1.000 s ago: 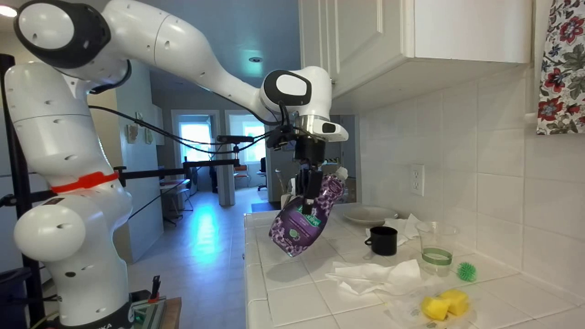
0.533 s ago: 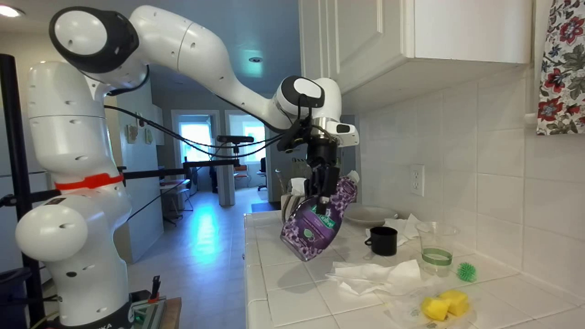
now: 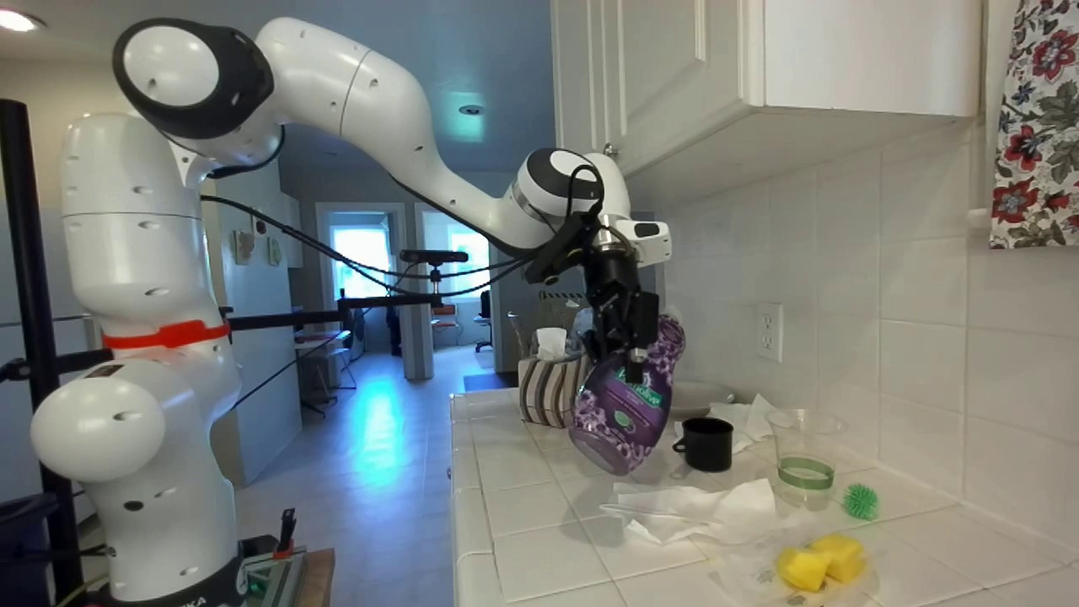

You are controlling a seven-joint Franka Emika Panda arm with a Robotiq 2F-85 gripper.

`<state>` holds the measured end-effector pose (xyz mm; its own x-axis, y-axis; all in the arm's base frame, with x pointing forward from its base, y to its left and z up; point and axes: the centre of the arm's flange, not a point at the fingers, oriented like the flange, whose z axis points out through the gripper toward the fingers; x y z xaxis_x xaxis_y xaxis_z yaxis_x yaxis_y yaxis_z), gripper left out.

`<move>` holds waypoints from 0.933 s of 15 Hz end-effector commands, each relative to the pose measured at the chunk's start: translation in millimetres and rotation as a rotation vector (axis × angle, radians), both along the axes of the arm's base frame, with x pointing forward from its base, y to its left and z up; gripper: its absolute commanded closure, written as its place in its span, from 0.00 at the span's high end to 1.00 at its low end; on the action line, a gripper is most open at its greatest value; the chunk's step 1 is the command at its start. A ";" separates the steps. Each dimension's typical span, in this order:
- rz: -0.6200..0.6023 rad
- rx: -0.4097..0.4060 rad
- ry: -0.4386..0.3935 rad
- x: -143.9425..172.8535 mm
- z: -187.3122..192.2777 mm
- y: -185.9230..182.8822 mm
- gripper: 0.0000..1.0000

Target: Pick up the bottle, then pour some of its contents into the cup

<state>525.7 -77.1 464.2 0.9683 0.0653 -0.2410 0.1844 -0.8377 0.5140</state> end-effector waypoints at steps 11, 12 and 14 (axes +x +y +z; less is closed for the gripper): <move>0.058 -0.128 0.019 14.4 -1.7 -11.1 0.30; 0.058 -0.128 0.020 14.5 -2.0 -11.1 0.08; 0.062 -0.157 0.066 17.8 -7.2 -15.0 0.08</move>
